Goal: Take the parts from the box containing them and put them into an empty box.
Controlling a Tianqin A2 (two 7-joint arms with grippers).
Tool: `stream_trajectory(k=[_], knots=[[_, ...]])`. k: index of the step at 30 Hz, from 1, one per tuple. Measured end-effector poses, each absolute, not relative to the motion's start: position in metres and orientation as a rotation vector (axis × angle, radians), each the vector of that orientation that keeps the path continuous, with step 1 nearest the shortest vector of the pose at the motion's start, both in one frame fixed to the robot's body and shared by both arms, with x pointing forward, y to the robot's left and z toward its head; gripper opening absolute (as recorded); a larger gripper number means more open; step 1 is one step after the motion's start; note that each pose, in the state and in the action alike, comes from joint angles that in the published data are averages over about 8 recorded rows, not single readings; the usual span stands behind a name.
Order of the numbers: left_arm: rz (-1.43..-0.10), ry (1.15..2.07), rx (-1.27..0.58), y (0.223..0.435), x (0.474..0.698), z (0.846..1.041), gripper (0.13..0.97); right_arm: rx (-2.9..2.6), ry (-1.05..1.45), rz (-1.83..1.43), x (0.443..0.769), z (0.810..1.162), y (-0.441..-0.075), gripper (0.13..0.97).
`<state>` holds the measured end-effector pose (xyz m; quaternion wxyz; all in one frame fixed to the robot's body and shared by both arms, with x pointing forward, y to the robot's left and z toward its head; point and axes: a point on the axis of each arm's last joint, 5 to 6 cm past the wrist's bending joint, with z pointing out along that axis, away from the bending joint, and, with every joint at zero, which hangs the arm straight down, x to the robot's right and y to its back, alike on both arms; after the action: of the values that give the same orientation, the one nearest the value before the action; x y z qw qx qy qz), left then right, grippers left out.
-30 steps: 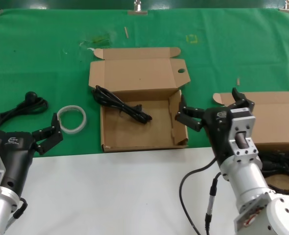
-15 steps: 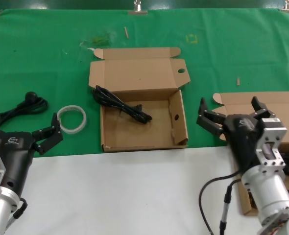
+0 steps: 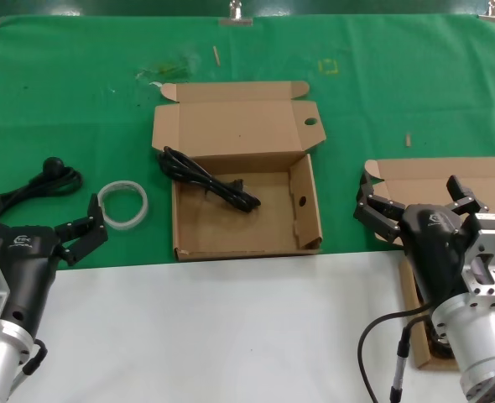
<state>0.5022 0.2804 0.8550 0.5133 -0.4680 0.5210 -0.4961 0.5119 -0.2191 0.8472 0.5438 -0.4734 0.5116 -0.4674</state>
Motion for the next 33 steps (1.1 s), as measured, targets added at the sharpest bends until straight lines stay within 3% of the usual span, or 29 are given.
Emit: stream_trajectory(k=[33], knots=[[-1.193, 1.253, -1.125, 0.2804, 0.5022, 0.855, 0.966, -1.123, 1.214, -1.109, 0.5119, 0.8472, -0.2191, 0.966]])
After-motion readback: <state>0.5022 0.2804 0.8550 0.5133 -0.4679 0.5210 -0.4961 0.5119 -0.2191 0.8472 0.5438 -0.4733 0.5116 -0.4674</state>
